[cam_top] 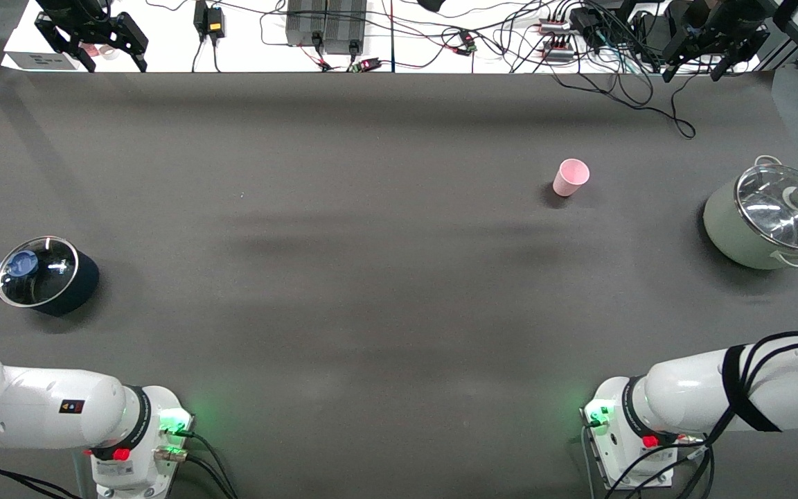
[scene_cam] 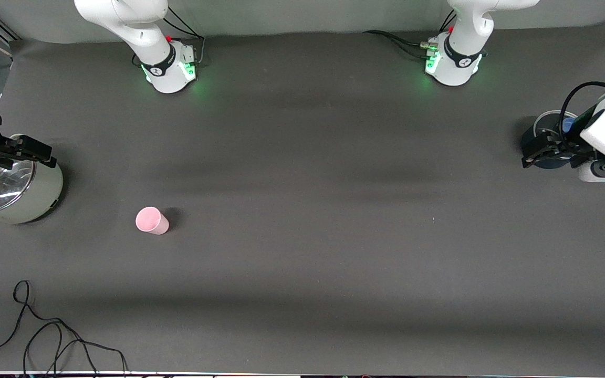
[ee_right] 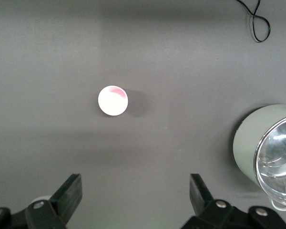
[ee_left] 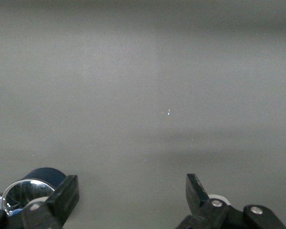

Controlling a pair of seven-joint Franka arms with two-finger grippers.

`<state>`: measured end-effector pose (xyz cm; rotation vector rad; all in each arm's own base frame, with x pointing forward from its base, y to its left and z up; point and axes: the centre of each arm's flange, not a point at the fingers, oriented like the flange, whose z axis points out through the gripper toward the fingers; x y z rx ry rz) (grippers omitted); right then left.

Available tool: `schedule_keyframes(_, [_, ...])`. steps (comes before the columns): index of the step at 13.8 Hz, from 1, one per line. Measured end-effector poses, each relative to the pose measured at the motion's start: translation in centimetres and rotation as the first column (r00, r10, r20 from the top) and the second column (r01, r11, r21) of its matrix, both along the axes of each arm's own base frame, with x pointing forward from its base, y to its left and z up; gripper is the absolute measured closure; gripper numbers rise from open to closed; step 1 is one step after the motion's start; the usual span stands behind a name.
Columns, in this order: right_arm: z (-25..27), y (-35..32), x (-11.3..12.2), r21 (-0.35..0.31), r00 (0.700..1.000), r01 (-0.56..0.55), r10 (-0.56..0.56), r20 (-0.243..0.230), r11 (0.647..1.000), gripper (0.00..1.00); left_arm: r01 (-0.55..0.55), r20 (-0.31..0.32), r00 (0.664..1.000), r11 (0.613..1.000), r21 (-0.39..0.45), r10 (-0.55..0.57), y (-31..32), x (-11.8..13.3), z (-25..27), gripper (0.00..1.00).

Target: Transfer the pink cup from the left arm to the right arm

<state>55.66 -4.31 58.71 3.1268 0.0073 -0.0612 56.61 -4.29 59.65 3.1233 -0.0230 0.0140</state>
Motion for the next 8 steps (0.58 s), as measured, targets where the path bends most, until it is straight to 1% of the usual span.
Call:
schedule_keyframes(5, [0.01, 0.00, 0.02, 0.000, 1.000, 0.000, 0.000, 0.002, 1.000, 0.00, 0.004, -0.020, 1.000, 1.000, 0.000, -0.004, -0.13, -0.38, 0.03, 0.00])
schedule_keyframes(8, [0.01, 0.00, 0.03, 0.000, 1.000, 0.000, 0.000, 0.003, 1.000, 0.00, 0.006, -0.022, 1.000, 1.000, 0.000, -0.006, -0.12, -0.52, 0.17, 0.00])
